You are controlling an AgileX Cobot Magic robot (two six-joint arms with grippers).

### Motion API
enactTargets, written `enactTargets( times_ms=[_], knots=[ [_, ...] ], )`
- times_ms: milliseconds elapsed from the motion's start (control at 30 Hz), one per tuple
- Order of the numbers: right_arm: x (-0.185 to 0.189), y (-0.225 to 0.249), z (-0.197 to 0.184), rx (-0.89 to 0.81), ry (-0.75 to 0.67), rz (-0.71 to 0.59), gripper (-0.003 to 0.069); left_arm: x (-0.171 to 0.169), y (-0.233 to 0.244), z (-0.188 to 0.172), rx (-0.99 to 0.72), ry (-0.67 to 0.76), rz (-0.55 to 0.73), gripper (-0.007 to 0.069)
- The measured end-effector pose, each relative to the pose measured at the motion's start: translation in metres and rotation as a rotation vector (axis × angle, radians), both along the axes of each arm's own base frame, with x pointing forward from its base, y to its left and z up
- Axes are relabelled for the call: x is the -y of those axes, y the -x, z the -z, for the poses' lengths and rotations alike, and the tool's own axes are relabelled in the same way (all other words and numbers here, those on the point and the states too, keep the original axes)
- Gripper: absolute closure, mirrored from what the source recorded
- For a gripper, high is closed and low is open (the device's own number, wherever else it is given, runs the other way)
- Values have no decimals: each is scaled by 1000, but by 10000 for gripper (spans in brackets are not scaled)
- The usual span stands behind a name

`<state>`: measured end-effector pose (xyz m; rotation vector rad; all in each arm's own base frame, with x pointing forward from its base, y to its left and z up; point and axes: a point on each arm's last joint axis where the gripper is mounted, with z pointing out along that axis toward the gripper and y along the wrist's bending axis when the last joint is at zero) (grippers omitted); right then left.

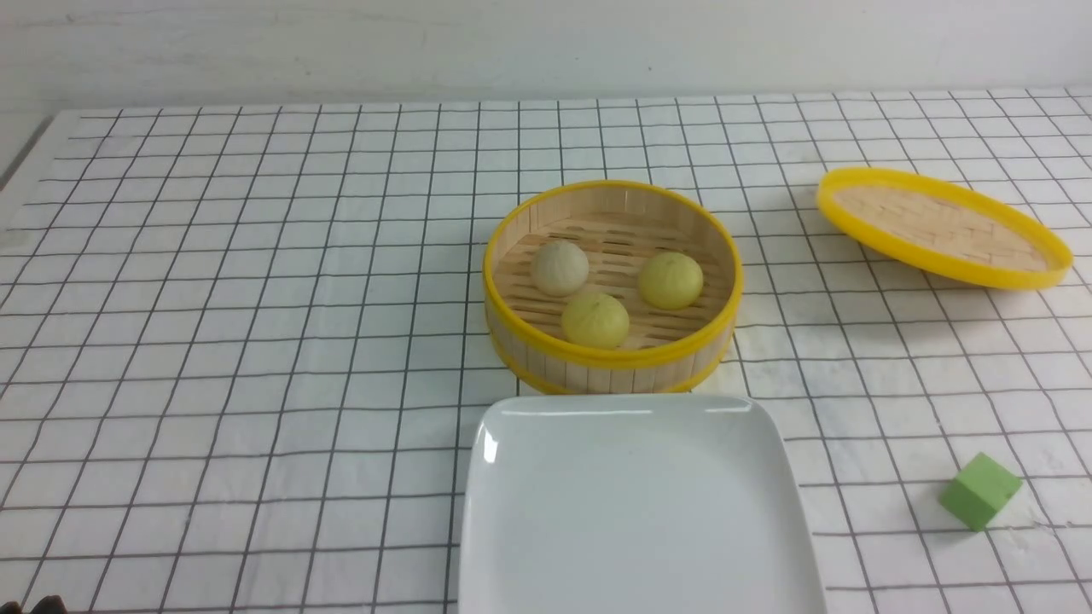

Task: Put the steamed buns into the plate on the white-black tablecloth.
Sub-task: 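Reach toward a bun in the bamboo steamer with the right gripper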

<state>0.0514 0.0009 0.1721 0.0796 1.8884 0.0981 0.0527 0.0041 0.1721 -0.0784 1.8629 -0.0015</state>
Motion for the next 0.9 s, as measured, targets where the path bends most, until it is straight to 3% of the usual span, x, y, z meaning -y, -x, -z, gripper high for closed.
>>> enactTargets(
  times_ms=[67, 133, 167, 200, 233, 333, 400, 633, 767, 833, 900],
  knots=[
    [-1, 0, 0, 3, -26, 1, 419, 1, 0, 0, 1, 68, -8, 429],
    [-5, 0, -1, 0, -231, 19, 419, 6, 0, 0, -1, 311, -30, 428],
    [-6, 0, 0, -3, -275, 20, 419, 6, 0, 0, -1, 341, -33, 427],
    [-10, 0, -1, -7, -456, 17, 419, 11, 0, 0, -10, 590, -57, 426],
    [-13, 0, -1, -30, -624, 53, 419, 14, 0, -1, -19, 740, -72, 426],
    [-19, 0, -4, -66, -949, 81, 419, 20, 1, -2, -58, 1091, -110, 423],
    [-21, 1, -6, -81, -1094, 90, 419, 23, 1, -4, -77, 1274, -130, 417],
    [-20, -1, -10, -43, -1145, 92, 419, 21, 0, -8, -31, 1346, -137, 414],
    [-15, 0, -39, 128, -1044, 40, 438, 19, 1, -31, 83, 1190, -51, 413],
    [-13, 6, -77, 259, -857, -26, 501, 18, 7, -67, 224, 1014, 40, 417],
    [-13, 6, -103, 276, -631, -57, 599, 19, 11, -100, 277, 875, 98, 456]
  ],
)
